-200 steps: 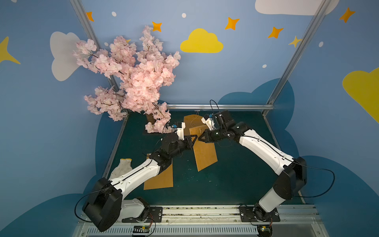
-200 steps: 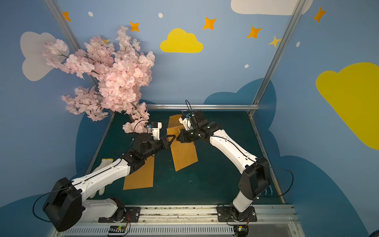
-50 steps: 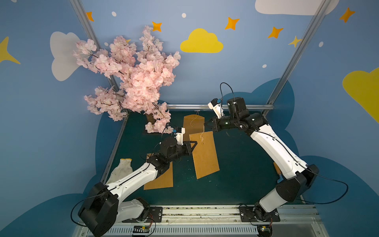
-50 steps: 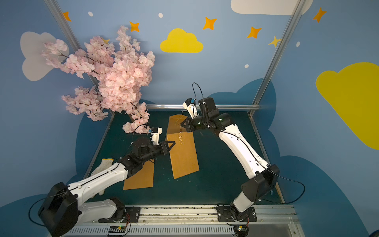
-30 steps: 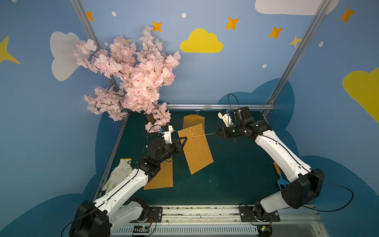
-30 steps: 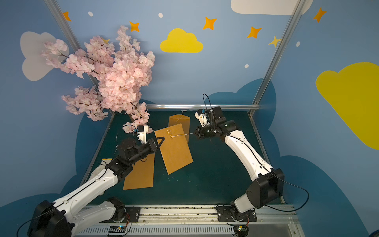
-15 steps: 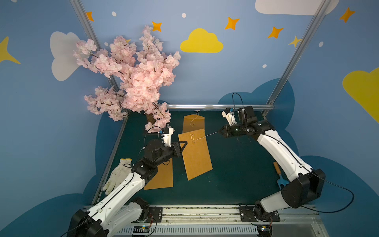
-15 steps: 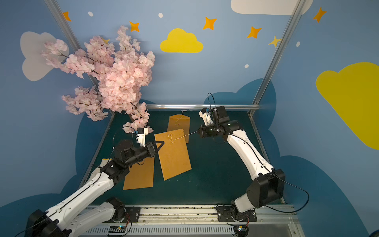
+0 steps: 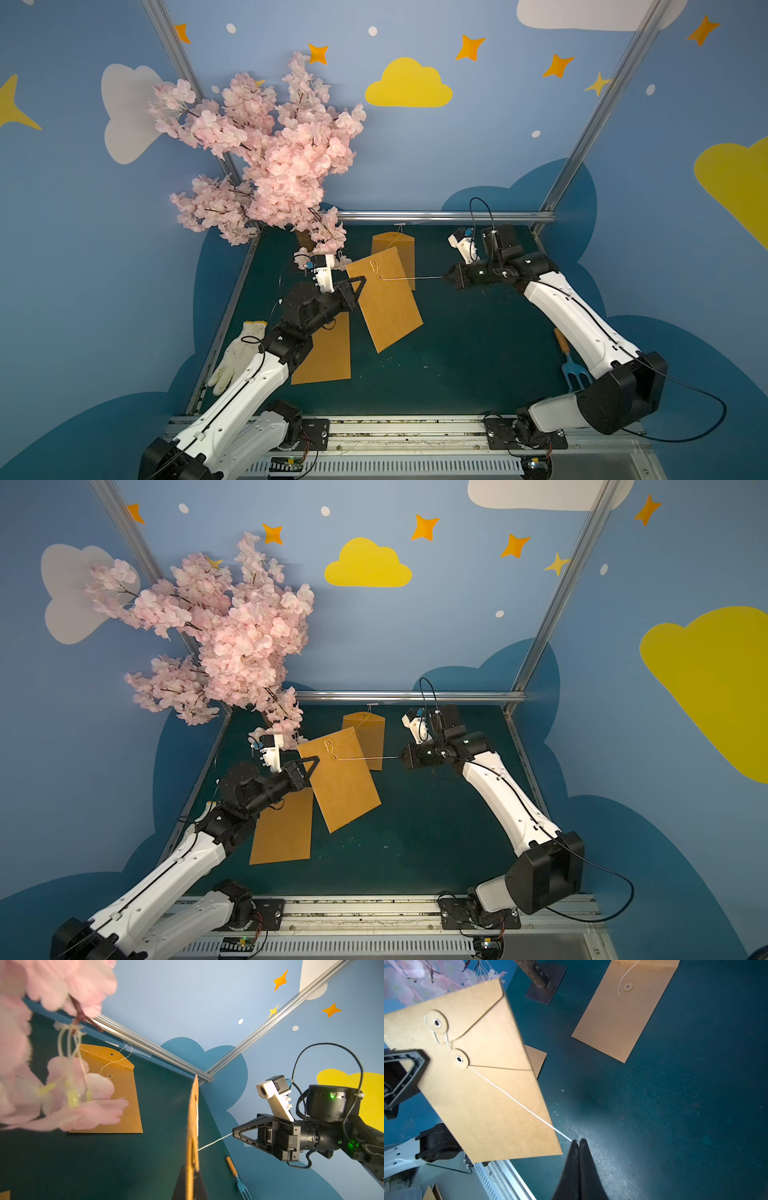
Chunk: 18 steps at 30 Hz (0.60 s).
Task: Open the file bag
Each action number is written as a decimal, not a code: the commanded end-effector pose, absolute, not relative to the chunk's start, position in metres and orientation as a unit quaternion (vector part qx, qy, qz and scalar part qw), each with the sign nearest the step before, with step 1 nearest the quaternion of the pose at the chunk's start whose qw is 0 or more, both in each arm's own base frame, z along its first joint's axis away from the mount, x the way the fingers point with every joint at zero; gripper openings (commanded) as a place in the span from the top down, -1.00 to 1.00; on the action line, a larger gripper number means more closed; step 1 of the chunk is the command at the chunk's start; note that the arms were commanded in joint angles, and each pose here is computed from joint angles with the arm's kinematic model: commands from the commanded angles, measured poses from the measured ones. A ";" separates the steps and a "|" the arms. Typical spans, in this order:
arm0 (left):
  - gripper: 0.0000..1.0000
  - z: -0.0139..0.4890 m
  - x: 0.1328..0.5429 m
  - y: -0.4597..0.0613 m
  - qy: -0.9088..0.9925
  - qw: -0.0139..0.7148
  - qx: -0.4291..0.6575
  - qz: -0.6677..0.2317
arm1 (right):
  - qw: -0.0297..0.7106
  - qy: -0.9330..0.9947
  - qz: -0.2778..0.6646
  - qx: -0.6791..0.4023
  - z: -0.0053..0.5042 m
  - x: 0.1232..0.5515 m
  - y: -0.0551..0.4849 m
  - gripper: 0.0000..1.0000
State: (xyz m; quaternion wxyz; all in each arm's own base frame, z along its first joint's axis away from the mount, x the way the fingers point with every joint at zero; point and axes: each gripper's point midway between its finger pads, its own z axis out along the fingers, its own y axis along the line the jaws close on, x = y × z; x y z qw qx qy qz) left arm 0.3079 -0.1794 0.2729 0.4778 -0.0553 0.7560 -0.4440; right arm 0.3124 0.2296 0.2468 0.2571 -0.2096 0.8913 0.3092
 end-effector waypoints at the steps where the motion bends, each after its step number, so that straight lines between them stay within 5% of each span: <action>1: 0.95 0.283 0.321 -0.177 0.742 0.495 -0.072 -0.447 | 0.247 0.879 0.336 -0.231 0.254 0.295 0.240 1.00; 18: 0.95 0.251 0.357 -0.195 0.769 0.461 -0.076 -0.436 | 0.255 0.803 0.434 -0.320 0.338 0.251 0.317 1.00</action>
